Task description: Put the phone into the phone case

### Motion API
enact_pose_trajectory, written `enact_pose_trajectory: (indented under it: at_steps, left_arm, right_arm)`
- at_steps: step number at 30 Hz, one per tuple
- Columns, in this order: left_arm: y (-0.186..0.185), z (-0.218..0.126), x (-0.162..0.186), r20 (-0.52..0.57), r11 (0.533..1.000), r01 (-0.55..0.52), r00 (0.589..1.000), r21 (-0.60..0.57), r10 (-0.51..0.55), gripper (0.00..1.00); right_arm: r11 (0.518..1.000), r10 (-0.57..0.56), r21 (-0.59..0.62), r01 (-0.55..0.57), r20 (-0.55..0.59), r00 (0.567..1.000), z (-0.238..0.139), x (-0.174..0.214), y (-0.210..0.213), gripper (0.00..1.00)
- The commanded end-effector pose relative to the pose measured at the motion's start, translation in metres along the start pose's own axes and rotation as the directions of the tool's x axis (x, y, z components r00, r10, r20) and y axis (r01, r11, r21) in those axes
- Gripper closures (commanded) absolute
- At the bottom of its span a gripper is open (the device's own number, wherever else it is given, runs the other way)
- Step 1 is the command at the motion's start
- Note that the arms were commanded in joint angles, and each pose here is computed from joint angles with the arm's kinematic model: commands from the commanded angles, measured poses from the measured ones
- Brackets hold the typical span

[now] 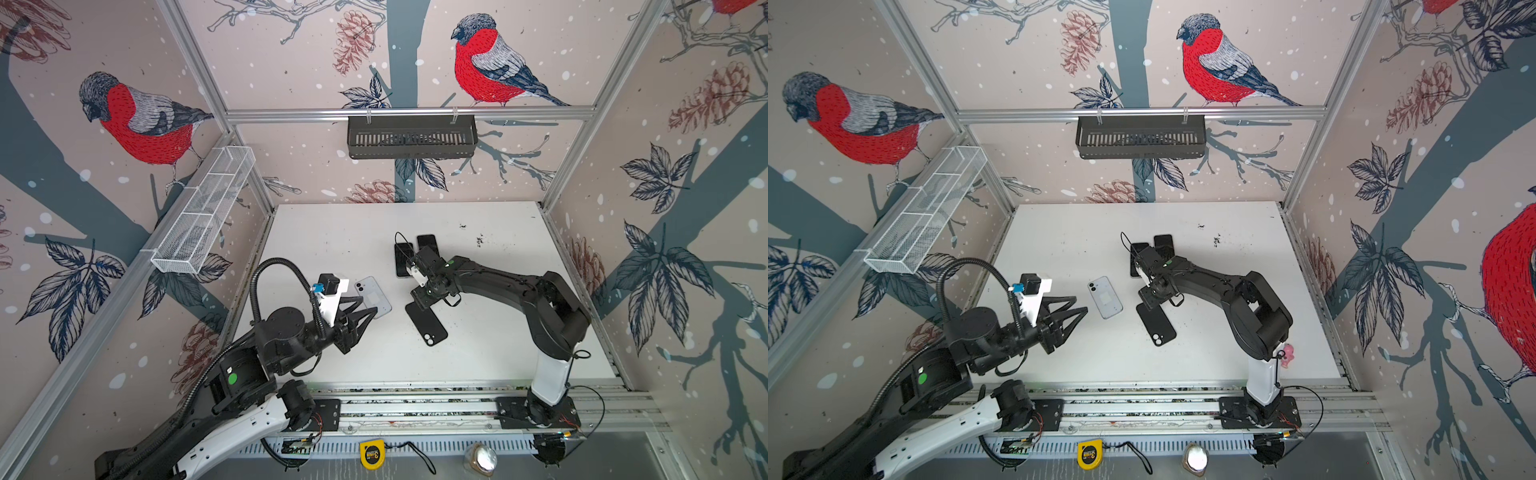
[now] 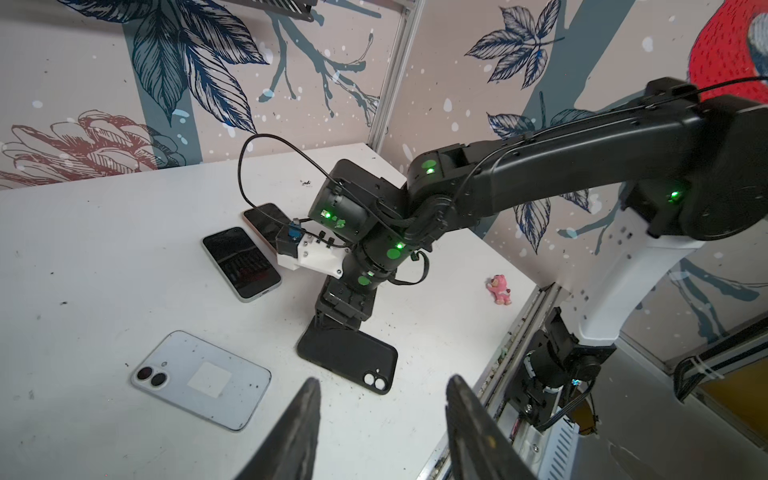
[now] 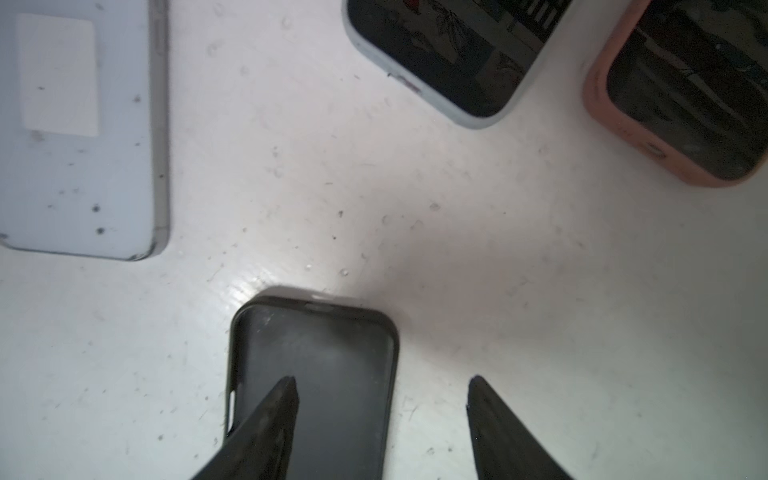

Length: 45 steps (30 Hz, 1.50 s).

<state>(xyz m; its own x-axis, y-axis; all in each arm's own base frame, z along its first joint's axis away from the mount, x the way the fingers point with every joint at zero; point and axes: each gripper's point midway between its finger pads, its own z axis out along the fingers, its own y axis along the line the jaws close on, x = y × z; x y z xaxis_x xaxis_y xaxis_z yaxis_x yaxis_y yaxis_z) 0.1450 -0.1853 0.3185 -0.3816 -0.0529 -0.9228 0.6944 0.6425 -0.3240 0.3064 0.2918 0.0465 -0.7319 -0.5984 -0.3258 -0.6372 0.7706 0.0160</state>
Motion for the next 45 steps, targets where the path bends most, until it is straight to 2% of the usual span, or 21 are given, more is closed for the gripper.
enact_pose_trajectory:
  at_steps: [1,8,12,20,27,29,34,37,41,43,45]
  left_arm:
    - [0.003,-0.005,0.018,-0.027,0.998,0.058,0.998,0.008,-0.058,0.51]
    - [0.003,-0.019,0.014,0.051,0.997,0.058,0.997,0.041,-0.060,0.52]
    - [0.002,-0.022,0.012,0.073,0.997,0.055,0.996,0.049,-0.059,0.52]
    - [0.002,-0.020,0.013,0.068,0.997,0.054,0.996,0.050,-0.057,0.55]
    - [0.002,-0.019,0.014,0.064,0.997,0.055,0.996,0.049,-0.058,0.56]
    - [0.002,-0.018,0.015,0.059,0.997,0.056,0.997,0.047,-0.058,0.56]
    - [0.004,-0.015,0.017,0.050,0.998,0.055,0.997,0.038,-0.057,0.56]
    - [0.006,-0.015,0.017,0.050,0.998,0.057,0.997,0.024,-0.058,0.56]
    - [0.011,-0.013,0.018,0.045,0.998,0.061,0.997,-0.004,-0.061,0.57]
    - [0.014,-0.011,0.020,0.040,0.998,0.064,0.997,-0.018,-0.063,0.57]
    - [0.013,-0.010,0.021,0.032,0.998,0.060,0.998,-0.018,-0.059,0.57]
  right_arm:
    - [0.996,-0.086,0.018,0.087,-0.039,0.996,0.008,0.000,0.000,0.32]
    - [0.989,-0.145,-0.020,0.144,-0.096,0.985,0.031,0.003,0.016,0.24]
    - [0.992,-0.122,-0.030,0.120,-0.106,0.987,0.041,0.006,0.019,0.27]
    - [0.998,-0.040,-0.058,0.037,-0.056,0.998,0.036,-0.002,0.012,0.59]
    - [0.992,0.120,-0.033,-0.121,-0.017,0.993,0.012,0.012,-0.025,0.91]
    - [0.984,0.175,-0.024,-0.175,0.003,0.985,0.002,0.020,-0.036,0.96]
    - [0.926,0.376,-0.049,-0.374,0.039,0.926,-0.023,0.048,-0.052,0.98]
    - [0.867,0.498,-0.047,-0.496,0.071,0.864,-0.034,0.069,-0.055,0.97]
    - [0.763,0.645,-0.006,-0.647,0.090,0.759,-0.043,0.097,-0.060,0.98]
    - [0.711,0.698,0.016,-0.703,0.097,0.709,-0.049,0.107,-0.061,0.97]
    - [0.680,0.726,0.029,-0.732,0.114,0.678,-0.057,0.112,-0.057,0.96]
